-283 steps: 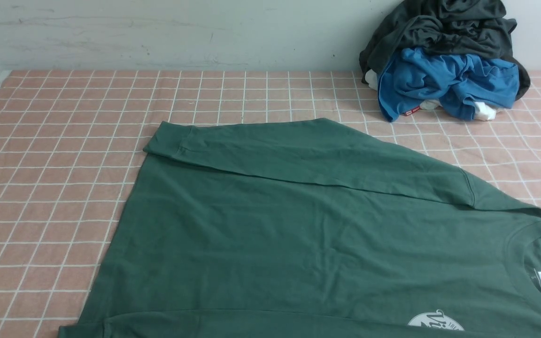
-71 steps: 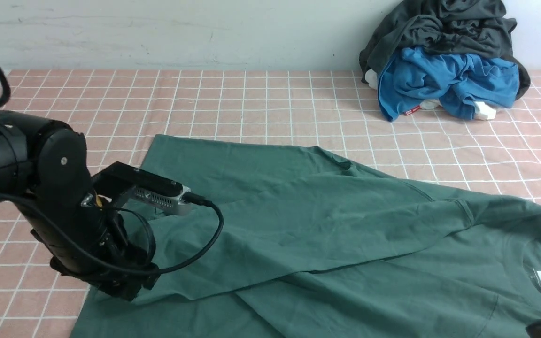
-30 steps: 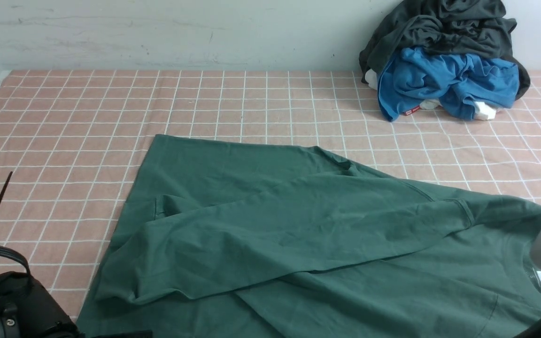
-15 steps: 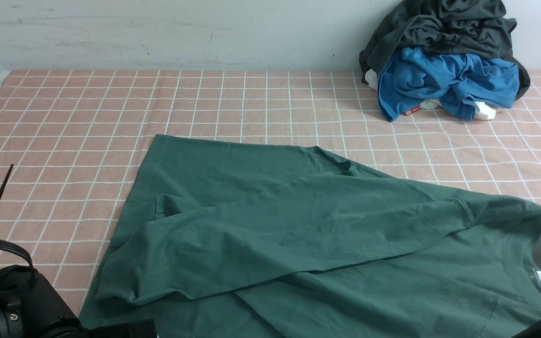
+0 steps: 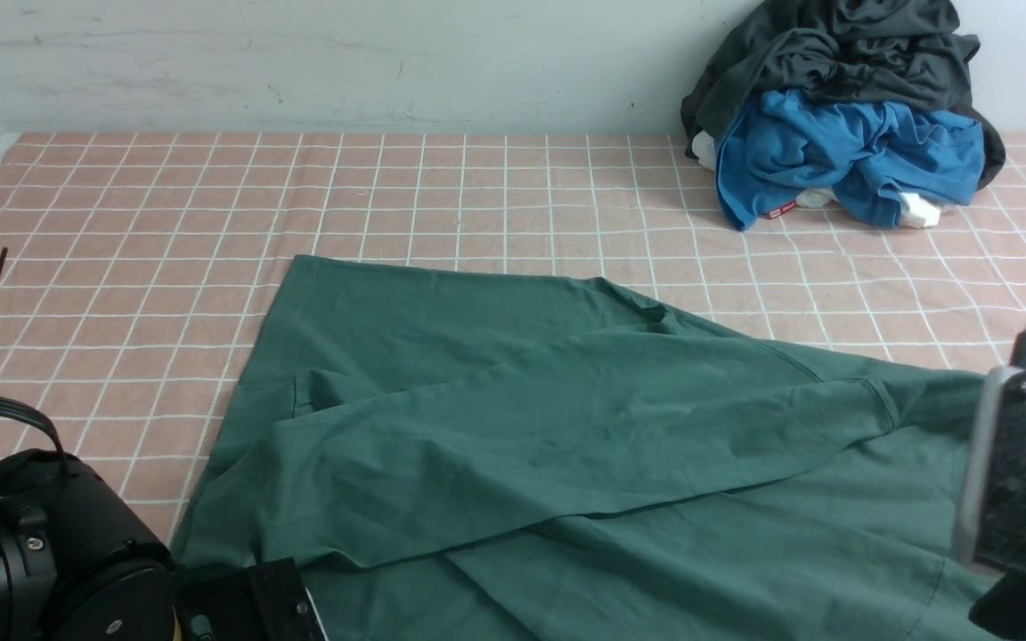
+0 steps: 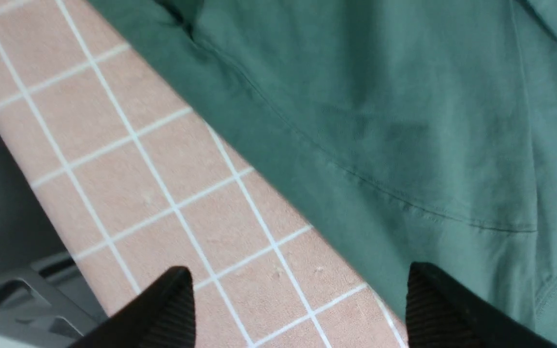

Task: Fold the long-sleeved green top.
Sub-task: Use both arms simultaneously to clamp the lower edge of the clothing fabric

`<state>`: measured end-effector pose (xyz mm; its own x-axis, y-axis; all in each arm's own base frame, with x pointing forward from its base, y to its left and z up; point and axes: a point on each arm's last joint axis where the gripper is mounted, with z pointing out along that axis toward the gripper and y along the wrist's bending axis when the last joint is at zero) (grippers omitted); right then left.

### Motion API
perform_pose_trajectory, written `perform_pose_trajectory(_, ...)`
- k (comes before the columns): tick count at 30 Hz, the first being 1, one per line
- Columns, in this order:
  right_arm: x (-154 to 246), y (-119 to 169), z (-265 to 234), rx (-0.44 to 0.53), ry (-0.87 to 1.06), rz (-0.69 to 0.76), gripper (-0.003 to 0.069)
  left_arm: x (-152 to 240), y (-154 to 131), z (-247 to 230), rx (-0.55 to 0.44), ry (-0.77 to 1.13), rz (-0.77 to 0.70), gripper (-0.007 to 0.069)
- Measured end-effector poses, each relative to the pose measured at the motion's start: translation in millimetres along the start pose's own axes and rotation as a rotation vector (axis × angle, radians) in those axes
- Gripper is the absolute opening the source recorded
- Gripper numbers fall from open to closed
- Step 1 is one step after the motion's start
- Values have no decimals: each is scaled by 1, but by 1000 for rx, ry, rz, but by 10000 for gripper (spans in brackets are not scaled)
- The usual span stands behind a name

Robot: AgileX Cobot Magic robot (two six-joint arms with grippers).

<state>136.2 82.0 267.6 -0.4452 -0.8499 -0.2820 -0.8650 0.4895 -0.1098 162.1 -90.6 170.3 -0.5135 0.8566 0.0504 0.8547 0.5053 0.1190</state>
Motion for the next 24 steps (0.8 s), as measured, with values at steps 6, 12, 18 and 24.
perform_pose_trajectory(6, 1, -11, 64, 31, 80, -145, 564, -1, -2, 0, 25, -9, -26, 9)
perform_pose_trajectory(12, -3, -23, 108, 44, 143, -258, 565, -1, -3, 0, 28, -10, -29, 9)
perform_pose_trajectory(18, -4, -26, 128, 3, 212, -320, 556, -1, -3, 0, 28, -10, -29, 9)
perform_pose_trajectory(24, -3, -24, 128, -2, 230, -305, 430, -1, -3, 0, 28, -10, -29, 9)
